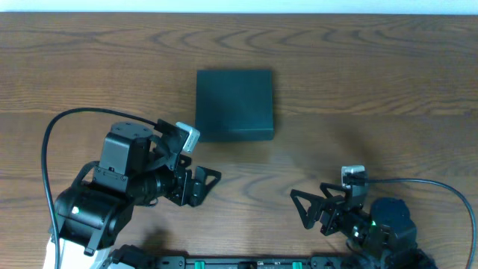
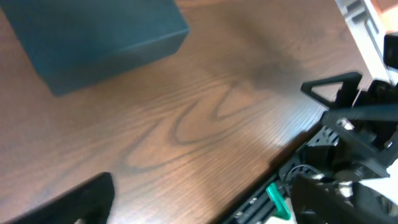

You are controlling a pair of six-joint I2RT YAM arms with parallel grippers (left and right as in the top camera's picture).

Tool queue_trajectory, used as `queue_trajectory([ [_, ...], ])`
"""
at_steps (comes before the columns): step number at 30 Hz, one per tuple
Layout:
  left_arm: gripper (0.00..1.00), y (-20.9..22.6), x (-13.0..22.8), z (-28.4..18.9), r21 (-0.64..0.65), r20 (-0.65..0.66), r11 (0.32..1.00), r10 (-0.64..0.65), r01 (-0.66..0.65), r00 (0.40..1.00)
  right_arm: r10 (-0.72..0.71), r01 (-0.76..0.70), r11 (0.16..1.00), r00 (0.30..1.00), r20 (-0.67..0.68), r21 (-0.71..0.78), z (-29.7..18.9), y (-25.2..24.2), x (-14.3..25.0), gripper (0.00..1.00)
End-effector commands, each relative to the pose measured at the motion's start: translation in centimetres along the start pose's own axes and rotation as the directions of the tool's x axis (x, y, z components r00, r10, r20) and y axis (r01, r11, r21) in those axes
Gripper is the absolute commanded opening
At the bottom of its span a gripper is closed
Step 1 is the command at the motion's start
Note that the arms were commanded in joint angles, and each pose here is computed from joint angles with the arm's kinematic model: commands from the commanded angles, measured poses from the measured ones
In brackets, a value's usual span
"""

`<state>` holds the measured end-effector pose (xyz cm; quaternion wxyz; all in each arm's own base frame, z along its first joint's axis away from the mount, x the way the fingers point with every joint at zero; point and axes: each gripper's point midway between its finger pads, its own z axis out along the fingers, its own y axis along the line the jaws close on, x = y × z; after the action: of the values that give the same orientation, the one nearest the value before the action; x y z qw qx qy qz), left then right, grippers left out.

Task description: Pack container

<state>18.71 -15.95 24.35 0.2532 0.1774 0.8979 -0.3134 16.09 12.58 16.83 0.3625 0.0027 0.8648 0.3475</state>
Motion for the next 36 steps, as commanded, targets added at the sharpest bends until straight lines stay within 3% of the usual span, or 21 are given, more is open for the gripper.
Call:
queue_trajectory([
  [1, 0.95, 0.1, 0.0, 0.0, -0.005, 0.000, 0.997, -0.071, 0.071, 0.998, -0.013, 0.013, 1.000, 1.000, -0.005, 0.026, -0.2, -0.5, 0.2, 0.99],
  [11, 0.95, 0.2, 0.0, 0.1, -0.009, -0.003, 0.998, -0.069, 0.069, 0.998, 0.020, -0.014, 0.997, 0.996, -0.087, 0.080, -0.4, -1.8, 2.3, 0.99],
  [13, 0.95, 1.4, 0.4, 0.0, -0.077, -0.009, 0.996, -0.053, 0.052, 0.999, 0.021, -0.014, 0.997, 0.996, -0.088, 0.081, -0.4, -1.8, 2.3, 0.99],
  [17, 0.95, 4.0, -0.5, -1.4, -0.236, 0.088, 0.971, 0.049, -0.027, 0.995, 0.021, -0.014, 0.997, 0.996, -0.087, 0.080, -0.4, -1.8, 2.3, 0.99],
  [20, 0.95, 6.1, -1.5, -2.6, -0.319, 0.226, 0.940, 0.196, -0.117, 0.954, 0.021, -0.014, 0.997, 0.996, -0.088, 0.081, -0.4, -1.8, 2.3, 0.99],
  [27, 0.95, 11.3, 1.7, -2.7, -0.443, 0.426, 0.896, 0.227, -0.017, 0.876, 0.021, -0.014, 0.997, 0.996, -0.088, 0.081, -0.4, -1.8, 2.3, 0.99],
  [36, 0.95, 15.8, 5.8, 0.3, -0.499, 0.495, 0.865, 0.238, 0.049, 0.836, 0.021, -0.014, 0.997, 0.996, -0.088, 0.081, -0.4, -1.8, 2.3, 0.99],
])
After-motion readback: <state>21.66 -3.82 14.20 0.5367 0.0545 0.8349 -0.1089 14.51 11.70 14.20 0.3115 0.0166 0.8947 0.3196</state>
